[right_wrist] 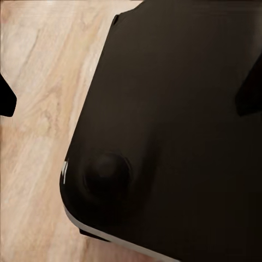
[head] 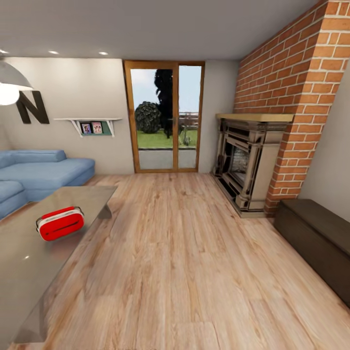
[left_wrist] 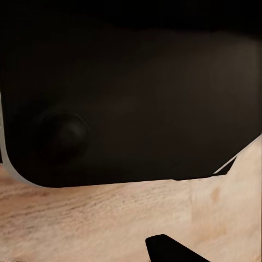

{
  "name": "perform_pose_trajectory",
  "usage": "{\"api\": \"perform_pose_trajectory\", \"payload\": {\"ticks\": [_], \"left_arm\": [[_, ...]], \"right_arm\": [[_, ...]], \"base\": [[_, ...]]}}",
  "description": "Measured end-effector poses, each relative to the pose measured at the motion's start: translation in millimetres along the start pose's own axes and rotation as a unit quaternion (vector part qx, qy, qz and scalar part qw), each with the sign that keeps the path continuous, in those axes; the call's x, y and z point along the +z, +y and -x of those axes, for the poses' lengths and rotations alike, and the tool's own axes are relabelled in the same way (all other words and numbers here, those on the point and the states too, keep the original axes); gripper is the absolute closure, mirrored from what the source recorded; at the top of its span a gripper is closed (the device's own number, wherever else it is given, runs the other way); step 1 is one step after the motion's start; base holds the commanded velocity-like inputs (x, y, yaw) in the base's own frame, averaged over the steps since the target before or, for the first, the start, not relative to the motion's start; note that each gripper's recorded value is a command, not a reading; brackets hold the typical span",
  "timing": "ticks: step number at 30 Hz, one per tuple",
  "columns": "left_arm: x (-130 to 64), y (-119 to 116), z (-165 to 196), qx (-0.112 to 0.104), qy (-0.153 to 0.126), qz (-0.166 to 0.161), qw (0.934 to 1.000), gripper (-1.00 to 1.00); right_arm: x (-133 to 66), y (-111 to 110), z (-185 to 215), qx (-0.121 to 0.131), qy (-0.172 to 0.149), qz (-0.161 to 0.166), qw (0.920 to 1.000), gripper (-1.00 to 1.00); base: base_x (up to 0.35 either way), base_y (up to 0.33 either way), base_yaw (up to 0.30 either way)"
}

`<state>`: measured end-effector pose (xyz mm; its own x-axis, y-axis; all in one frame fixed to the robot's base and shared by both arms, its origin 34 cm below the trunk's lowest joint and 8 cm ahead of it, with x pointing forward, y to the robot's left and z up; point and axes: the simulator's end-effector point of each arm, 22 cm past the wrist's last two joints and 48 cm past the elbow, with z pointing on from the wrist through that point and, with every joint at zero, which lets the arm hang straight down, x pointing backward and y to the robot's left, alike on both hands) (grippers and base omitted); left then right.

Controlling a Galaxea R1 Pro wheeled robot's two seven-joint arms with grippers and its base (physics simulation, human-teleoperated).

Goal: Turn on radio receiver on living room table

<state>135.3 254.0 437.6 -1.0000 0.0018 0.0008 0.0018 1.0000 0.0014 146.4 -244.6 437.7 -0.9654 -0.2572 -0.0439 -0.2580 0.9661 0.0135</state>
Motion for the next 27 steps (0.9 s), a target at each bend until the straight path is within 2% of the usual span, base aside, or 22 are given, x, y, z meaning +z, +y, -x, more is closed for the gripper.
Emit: {"api": "perform_pose_trajectory", "payload": {"ticks": [10, 13, 16, 21, 24, 27], "left_arm": [[0.0, 1.2, -0.2, -0.003, 0.0, 0.004, 1.0, -1.0], [0.0, -3.0, 1.1, -0.021, 0.001, 0.001, 0.9998, -1.0], [0.0, -5.9, 4.7, -0.055, -0.003, -0.002, 0.9985, -1.0], [-0.1, -6.4, 10.5, -0.062, -0.016, -0.003, 0.9979, -1.0], [-0.5, -6.6, 17.9, -0.065, -0.034, -0.001, 0.9973, -1.0], [-0.6, -7.1, 19.2, -0.066, -0.037, -0.001, 0.9971, -1.0]], "right_arm": [[0.0, 0.4, -0.6, -0.001, 0.001, 0.0, 1.0, -1.0], [0.0, 1.3, -2.3, 0.0, 0.005, 0.001, 1.0, -1.0], [0.0, 11.5, -0.4, 0.005, 0.004, 0.008, 0.9999, -1.0], [0.0, 13.5, -0.2, 0.033, 0.003, 0.007, 0.9994, -1.0], [-0.1, 13.0, -1.2, 0.038, 0.004, 0.006, 0.9992, -1.0], [-0.1, 12.7, -3.1, 0.04, 0.008, 0.007, 0.9991, -1.0]], "base": [[0.0, 0.0, 0.235], [0.0, 0.0, 0.103], [0.0, 0.0, 0.093], [0.0, 0.0, 0.029], [0.0, 0.0, 0.003], [0.0, 0.0, 0.0]]}}
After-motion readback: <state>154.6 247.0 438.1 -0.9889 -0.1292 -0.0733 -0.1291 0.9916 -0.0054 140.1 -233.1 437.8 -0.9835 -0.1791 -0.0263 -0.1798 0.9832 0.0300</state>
